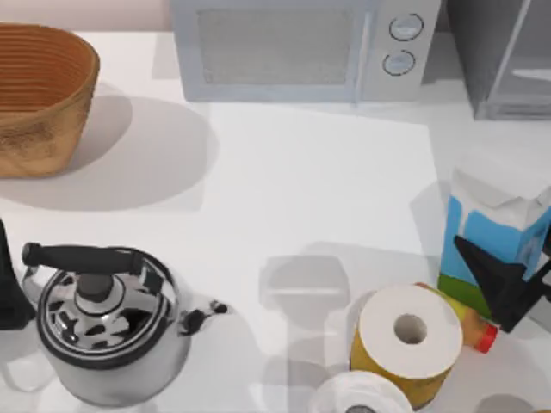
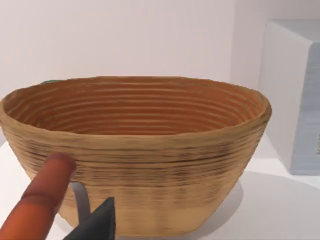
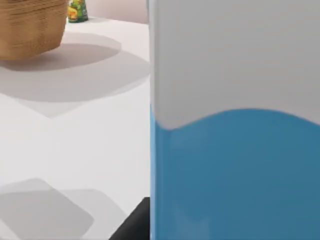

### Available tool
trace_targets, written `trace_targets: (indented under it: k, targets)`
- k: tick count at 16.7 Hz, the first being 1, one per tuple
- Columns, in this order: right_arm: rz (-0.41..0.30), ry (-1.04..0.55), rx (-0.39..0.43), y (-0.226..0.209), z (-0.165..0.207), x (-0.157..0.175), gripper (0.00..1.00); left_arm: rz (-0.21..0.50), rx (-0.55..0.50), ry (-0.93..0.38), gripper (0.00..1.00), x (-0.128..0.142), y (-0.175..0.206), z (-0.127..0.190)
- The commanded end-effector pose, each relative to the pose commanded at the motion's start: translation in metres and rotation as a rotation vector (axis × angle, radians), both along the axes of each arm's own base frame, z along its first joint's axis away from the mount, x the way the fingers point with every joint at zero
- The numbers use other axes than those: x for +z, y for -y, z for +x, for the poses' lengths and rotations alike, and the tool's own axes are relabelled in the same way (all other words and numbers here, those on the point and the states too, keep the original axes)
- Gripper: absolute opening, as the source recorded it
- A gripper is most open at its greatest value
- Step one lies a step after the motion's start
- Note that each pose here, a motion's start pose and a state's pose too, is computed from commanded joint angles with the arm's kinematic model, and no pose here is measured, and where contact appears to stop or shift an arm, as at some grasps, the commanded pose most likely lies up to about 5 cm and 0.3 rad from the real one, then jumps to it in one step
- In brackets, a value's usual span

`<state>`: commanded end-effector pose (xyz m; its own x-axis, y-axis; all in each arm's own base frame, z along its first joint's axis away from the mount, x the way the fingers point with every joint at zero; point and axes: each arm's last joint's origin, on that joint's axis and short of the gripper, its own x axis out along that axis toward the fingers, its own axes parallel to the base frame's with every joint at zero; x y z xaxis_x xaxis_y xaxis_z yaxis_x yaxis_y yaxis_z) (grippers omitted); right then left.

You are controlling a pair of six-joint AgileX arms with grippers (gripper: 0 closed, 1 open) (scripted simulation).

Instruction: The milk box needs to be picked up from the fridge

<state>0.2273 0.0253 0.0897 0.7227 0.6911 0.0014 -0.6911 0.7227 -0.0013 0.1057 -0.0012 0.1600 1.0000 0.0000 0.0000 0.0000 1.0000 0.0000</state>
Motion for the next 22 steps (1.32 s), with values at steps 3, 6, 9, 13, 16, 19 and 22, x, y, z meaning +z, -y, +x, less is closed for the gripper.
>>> trace_targets:
  k: [3, 6, 9, 13, 16, 19, 22]
  targets:
    - [0.0, 0.0, 0.0, 0.0, 0.0, 0.0, 0.0, 0.0, 0.0, 0.0, 1.0, 0.0, 0.0, 0.0]
    - [0.0, 0.0, 0.0, 0.0, 0.0, 0.0, 0.23, 0.0, 0.0, 0.0, 1.0, 0.0, 0.0, 0.0]
    - [0.0, 0.0, 0.0, 0.0, 0.0, 0.0, 0.45, 0.0, 0.0, 0.0, 1.0, 0.0, 0.0, 0.0]
    - [0.0, 0.0, 0.0, 0.0, 0.0, 0.0, 0.75, 0.0, 0.0, 0.0, 1.0, 0.0, 0.0, 0.0]
    - [0.0, 0.0, 0.0, 0.0, 0.0, 0.0, 0.98, 0.0, 0.0, 0.0, 1.0, 0.0, 0.0, 0.0]
    - [0.0, 0.0, 0.0, 0.0, 0.0, 0.0, 1.0, 0.0, 0.0, 0.0, 1.0, 0.0, 0.0, 0.0]
    - [0.0, 0.0, 0.0, 0.0, 0.0, 0.0, 1.0, 0.0, 0.0, 0.0, 1.0, 0.0, 0.0, 0.0]
